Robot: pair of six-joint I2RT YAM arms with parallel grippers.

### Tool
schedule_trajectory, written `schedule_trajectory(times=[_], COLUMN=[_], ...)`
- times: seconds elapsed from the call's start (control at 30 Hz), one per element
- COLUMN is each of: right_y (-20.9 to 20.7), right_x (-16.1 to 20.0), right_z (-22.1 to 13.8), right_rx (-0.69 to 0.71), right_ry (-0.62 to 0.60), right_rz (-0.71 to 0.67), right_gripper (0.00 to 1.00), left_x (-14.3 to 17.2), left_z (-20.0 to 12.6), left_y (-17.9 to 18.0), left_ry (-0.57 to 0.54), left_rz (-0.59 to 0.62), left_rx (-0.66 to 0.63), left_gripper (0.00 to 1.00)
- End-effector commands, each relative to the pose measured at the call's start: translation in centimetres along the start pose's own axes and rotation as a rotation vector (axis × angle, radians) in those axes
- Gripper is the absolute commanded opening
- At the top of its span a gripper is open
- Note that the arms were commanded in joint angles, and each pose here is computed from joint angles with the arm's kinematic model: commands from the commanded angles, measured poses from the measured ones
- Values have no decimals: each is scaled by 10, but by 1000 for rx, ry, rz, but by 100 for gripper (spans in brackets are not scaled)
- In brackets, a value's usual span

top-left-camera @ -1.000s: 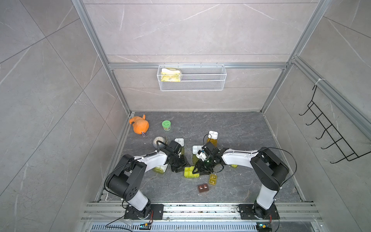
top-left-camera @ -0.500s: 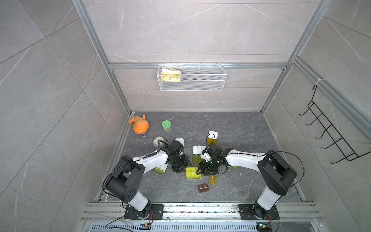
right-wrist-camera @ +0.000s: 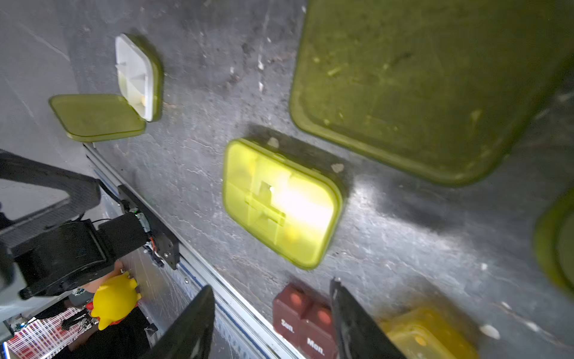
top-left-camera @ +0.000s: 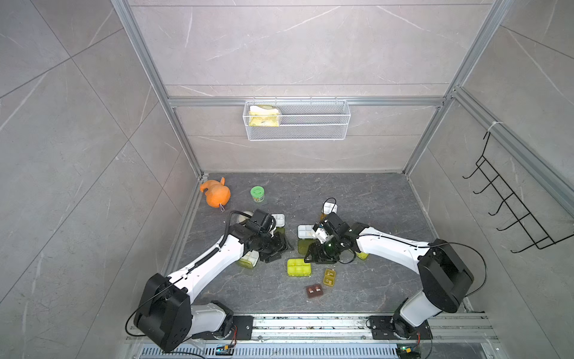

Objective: Close pillboxes
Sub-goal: Move the pillbox to the center of the board.

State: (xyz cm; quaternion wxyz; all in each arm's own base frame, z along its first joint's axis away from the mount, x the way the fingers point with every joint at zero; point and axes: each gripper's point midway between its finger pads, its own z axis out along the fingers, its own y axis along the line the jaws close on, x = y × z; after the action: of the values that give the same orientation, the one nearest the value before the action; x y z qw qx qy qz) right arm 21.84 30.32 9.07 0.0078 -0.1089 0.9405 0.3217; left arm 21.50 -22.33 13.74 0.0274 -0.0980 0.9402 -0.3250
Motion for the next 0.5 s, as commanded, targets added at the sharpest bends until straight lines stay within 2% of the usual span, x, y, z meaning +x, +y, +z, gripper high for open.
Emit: schedule_trajectory(times=[0.0,0.1,0.33,0.47], right_y=[24,39,65,81], right_x=[-13,-26,-51,-63], right_z=[-19,-25,-30,-26], right_rx=[-31,-53,-93,-133], right_ry=[-18,-35,-50,-35], right_rz=[-53,-51,-82,-135], right_gripper=[63,64,64,64], left_x=[4,1,-13,-23], left_z=[-30,-54,-102,-123], left_y=[0,6,52,71], left_ry=[-16,-40,-110,-209], left_rz=[23,16,-115,-197], left_rx=[-20,-20,-92,-148], left_gripper=[65,68,76,81])
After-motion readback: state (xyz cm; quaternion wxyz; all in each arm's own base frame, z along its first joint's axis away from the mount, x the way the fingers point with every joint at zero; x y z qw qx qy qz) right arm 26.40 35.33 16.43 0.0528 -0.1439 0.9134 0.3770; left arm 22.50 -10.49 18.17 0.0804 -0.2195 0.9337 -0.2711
